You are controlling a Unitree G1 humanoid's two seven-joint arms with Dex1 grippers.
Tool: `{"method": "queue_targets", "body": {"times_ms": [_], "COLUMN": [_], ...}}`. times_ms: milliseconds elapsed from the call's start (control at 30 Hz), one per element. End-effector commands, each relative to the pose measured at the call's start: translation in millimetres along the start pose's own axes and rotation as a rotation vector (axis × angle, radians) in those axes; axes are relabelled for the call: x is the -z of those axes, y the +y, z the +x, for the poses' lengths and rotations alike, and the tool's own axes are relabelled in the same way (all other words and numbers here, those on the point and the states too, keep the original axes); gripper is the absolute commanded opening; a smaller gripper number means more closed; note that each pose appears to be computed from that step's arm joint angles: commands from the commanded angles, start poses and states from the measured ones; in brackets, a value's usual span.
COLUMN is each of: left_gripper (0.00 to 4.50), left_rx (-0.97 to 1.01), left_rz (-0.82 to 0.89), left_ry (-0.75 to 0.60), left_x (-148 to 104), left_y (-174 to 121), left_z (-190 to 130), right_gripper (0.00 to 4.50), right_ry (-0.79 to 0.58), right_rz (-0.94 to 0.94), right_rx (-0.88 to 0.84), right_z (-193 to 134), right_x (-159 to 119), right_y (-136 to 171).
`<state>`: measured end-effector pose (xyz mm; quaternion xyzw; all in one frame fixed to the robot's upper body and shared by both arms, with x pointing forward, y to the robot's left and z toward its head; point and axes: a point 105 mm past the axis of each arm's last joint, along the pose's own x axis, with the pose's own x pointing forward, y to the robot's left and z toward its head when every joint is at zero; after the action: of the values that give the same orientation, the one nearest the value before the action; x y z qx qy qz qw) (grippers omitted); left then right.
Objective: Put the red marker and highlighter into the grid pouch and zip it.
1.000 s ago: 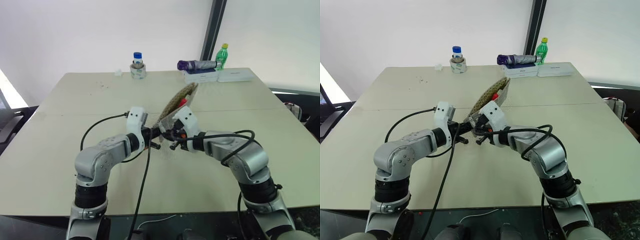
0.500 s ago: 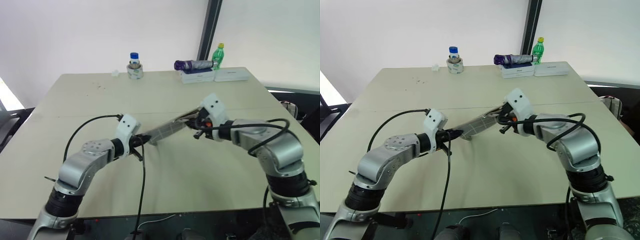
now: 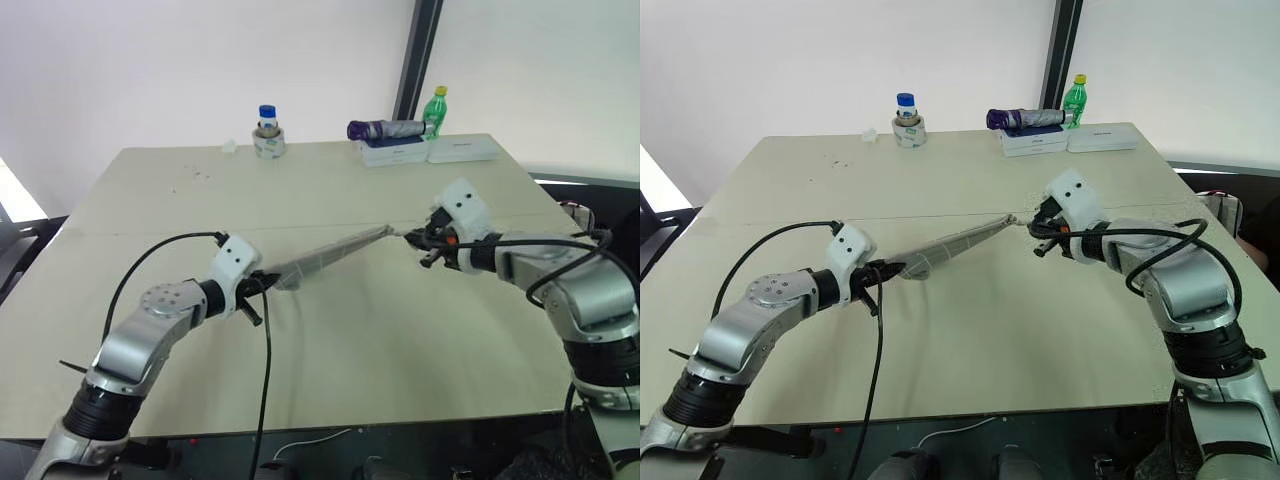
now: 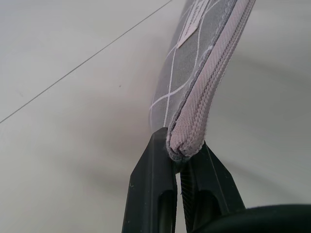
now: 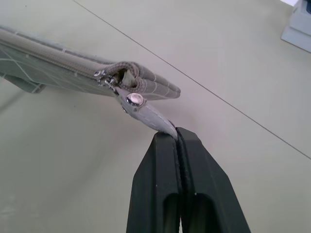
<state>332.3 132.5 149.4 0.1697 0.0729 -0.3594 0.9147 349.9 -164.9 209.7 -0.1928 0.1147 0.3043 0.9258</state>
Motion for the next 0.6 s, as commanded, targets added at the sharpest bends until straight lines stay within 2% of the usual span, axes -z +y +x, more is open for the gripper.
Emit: {"method": "queue_targets", "body": {"times_ms": [33,100,167,233,267,333,600], "left_gripper": [0.36,1.1,2.08,3.07,3.7,3.7,3.7], "left_rx": [-0.066,-0.085,-0.122,-0.147,-0.15,-0.146,-0.196], "left_rz": [0.012,0.031,0.073,0.102,0.113,0.124,0.082], "left_ry": [-0.012,-0.017,-0.016,-0.014,-0.015,-0.015,0.04], "left_x": [5,9,12,15,16,18,39], "left_y": [9,10,14,18,19,20,37], "left_z": [-3,-3,-5,-8,-12,-18,-55], "right_gripper": [1.39,2.45,3.5,3.53,3.53,3.53,3.53], "right_ry": [-0.033,-0.029,-0.022,-0.02,-0.027,-0.05,-0.018], "right_rz": [-0.047,-0.054,-0.058,-0.084,-0.099,-0.156,-0.153], "right_rx": [-0.037,-0.018,-0.021,-0.028,-0.029,-0.037,-0.046], "right_z": [1,2,1,-2,-4,-7,-21], "right_x": [0,6,13,19,22,24,41], "right_y": [11,9,9,8,7,6,-9]}}
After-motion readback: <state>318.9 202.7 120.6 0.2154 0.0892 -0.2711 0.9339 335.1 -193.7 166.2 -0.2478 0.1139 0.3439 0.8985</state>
